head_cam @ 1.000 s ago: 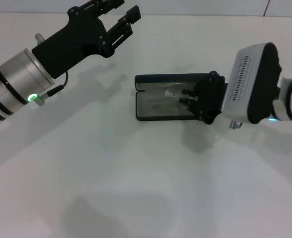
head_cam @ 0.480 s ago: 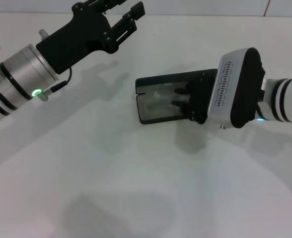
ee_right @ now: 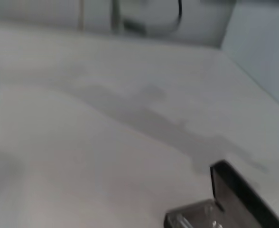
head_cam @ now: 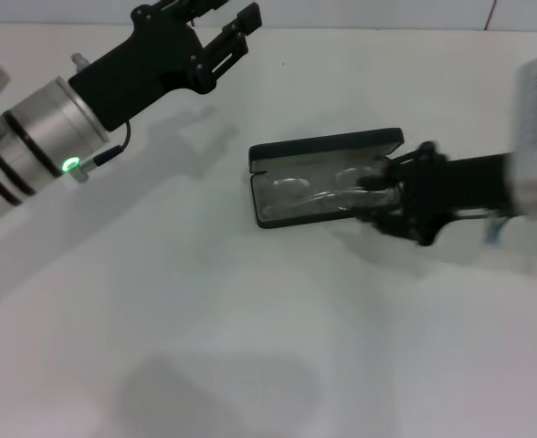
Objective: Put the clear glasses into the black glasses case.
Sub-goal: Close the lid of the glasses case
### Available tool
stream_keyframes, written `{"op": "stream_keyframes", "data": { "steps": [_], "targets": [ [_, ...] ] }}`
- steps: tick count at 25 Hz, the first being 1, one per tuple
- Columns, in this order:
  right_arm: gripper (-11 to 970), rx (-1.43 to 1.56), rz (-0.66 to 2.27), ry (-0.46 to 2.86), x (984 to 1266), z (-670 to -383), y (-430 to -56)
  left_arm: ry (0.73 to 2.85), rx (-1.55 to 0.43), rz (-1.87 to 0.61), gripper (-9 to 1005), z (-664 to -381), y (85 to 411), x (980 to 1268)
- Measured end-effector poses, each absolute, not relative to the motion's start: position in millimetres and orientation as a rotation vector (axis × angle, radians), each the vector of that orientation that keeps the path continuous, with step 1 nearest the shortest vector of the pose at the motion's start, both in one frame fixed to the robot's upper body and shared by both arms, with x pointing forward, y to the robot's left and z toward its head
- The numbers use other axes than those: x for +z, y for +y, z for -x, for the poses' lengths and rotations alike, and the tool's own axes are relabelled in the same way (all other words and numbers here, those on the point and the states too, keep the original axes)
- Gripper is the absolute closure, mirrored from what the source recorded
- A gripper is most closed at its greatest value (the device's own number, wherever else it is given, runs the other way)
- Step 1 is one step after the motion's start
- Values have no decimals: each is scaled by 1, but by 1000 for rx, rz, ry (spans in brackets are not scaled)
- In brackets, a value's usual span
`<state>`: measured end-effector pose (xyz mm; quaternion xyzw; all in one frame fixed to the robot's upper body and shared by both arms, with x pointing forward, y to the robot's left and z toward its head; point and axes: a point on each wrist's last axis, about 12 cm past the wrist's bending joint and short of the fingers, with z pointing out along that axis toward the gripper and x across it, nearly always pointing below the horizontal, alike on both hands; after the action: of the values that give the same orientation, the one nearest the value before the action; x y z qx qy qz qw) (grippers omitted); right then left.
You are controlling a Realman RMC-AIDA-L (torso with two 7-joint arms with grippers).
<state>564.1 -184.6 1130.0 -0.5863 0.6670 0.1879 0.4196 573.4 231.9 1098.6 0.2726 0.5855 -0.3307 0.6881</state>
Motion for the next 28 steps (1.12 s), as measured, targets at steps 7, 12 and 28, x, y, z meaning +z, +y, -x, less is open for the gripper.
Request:
{"op": "stream_keyframes", "data": {
  "steps": [7, 12, 28],
  "targets": [
    [629, 674, 1069, 1627, 1142, -553, -278, 1574, -691, -649, 522, -601, 216, 1085],
    [623, 676, 622, 1497, 1131, -534, -343, 1818, -648, -692, 523, -621, 203, 1078],
    [606, 649, 441, 1338, 1118, -517, -360, 1914, -559, -1085, 523, -603, 168, 1050]
  ]
}}
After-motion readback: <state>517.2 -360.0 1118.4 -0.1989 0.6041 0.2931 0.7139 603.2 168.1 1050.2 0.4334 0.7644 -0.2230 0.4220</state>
